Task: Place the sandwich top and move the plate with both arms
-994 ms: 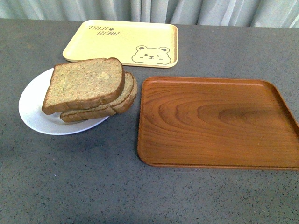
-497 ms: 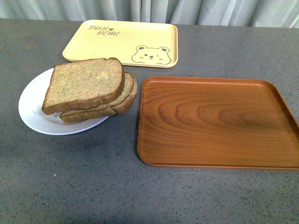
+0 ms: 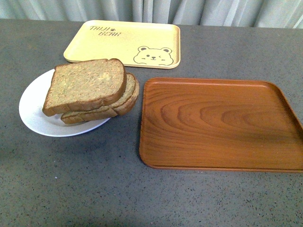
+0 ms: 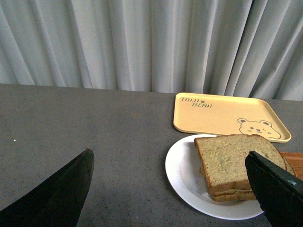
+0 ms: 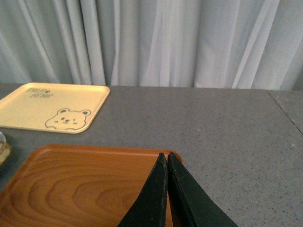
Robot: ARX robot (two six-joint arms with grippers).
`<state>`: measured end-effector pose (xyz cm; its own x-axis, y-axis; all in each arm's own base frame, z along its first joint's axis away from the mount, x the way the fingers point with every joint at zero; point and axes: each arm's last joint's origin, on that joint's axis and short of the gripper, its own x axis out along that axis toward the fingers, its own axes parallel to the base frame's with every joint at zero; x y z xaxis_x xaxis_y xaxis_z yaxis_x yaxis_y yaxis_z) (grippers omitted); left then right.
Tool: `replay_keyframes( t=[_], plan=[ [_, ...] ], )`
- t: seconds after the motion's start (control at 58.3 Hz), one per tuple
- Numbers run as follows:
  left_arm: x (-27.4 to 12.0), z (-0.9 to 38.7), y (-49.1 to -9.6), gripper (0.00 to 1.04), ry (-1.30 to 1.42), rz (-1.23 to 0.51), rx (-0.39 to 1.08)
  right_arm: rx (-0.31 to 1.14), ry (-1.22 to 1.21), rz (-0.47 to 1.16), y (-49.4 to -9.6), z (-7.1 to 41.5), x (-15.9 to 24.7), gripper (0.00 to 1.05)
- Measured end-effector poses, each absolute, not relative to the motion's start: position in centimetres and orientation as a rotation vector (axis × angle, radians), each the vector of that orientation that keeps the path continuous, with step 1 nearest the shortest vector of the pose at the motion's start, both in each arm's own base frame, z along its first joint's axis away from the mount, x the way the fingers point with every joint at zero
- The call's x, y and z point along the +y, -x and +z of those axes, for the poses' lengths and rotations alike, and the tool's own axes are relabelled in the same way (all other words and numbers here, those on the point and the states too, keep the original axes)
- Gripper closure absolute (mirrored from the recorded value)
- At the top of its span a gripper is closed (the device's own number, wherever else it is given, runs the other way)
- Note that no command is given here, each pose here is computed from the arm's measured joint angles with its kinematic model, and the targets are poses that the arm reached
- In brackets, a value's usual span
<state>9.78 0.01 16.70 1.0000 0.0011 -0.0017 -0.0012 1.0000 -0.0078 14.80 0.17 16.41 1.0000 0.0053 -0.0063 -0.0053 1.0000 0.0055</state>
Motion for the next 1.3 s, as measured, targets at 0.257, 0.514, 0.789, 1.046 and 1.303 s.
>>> replay_keyframes(
  t=[0.257,0.514,0.789,1.046,1.303],
  plan=[
    [0.0,16.7,-9.8,0.09,0.008,0.001,0.002,-0.007,-0.006,0.001,-14.1,16.8,0.0,1.03],
    [0.0,16.7,-9.8,0.09,0.008,0.001,0.002,-0.017,-0.006,0.001,-13.3,17.1,0.0,1.03],
    [0.0,16.7,-9.8,0.09,0.008,0.001,0.002,-0.022,-0.006,0.001,-12.7,17.3,0.0,1.03],
    [0.0,16.7,-9.8,0.09,0.008,0.001,0.002,-0.024,-0.006,0.001,-12.1,17.4,0.0,1.03],
    [0.0,16.7,-9.8,0.09,0.008,0.001,0.002,-0.026,-0.006,0.001,-11.6,17.4,0.0,1.03]
  ],
)
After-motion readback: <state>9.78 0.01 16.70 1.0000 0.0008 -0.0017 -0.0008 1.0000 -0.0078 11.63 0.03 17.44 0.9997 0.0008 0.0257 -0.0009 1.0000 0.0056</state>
